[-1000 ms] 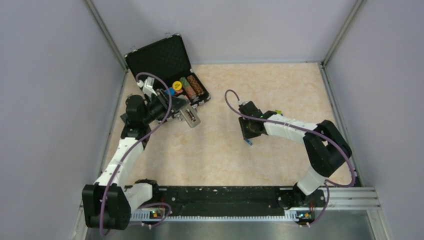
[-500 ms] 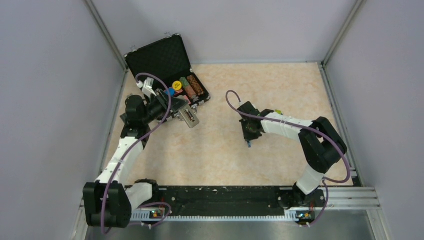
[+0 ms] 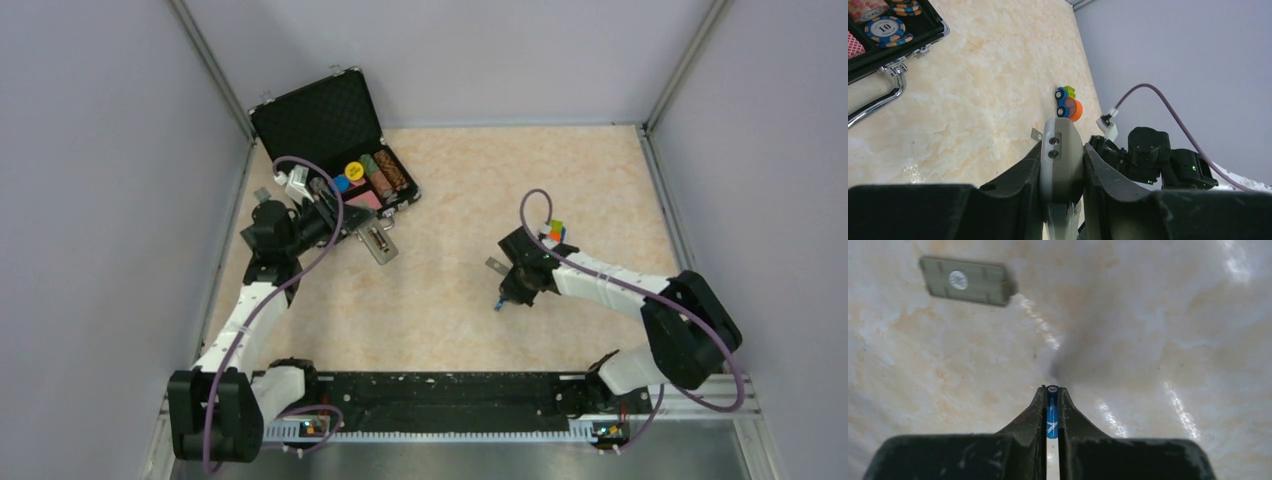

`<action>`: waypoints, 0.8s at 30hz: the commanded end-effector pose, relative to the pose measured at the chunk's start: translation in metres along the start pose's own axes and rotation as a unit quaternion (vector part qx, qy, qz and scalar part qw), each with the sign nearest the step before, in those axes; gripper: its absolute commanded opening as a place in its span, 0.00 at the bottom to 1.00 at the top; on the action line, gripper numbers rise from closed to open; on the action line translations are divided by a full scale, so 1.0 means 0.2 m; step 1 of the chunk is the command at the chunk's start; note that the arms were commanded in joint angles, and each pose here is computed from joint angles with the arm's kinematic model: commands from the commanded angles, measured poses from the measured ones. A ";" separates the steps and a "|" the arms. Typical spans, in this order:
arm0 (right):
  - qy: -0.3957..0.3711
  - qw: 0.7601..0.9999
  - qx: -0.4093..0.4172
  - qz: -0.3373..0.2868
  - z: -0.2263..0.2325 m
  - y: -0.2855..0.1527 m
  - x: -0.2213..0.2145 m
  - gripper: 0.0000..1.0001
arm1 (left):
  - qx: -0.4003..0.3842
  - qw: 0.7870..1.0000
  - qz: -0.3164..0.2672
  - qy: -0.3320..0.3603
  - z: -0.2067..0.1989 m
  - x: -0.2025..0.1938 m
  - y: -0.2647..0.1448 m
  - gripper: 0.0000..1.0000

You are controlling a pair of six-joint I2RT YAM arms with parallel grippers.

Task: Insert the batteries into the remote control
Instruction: Adjust the battery at the center of the board.

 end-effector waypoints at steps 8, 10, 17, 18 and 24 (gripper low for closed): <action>0.322 0.944 -0.048 -0.061 -0.08 -0.04 0.06 0.00 | -0.025 0.999 -0.038 0.030 -0.07 0.00 -0.07 0.00; 0.326 0.941 -0.067 -0.065 -0.08 -0.02 0.06 0.00 | -0.022 0.999 -0.039 0.030 -0.07 0.00 -0.08 0.00; 0.323 0.940 -0.075 -0.077 -0.05 -0.02 0.08 0.32 | -0.006 0.999 -0.044 0.032 -0.06 -0.02 -0.10 0.00; 0.316 0.943 -0.064 -0.081 -0.04 -0.04 0.10 0.38 | -0.005 0.999 -0.043 0.032 -0.06 -0.02 -0.11 0.00; 0.213 0.966 0.027 -0.141 0.01 -0.23 0.22 0.54 | -0.008 0.999 -0.028 0.028 -0.05 -0.05 -0.10 0.00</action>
Point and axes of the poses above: each gripper's point midway between its finger pads, its own y axis out along the fingers, its own z axis along the line the jaws close on, x = y × z, the point moved 6 cm from there along -y, back along the fingers, and after that the axes turned 9 degrees about y, right-handed, at the moved point
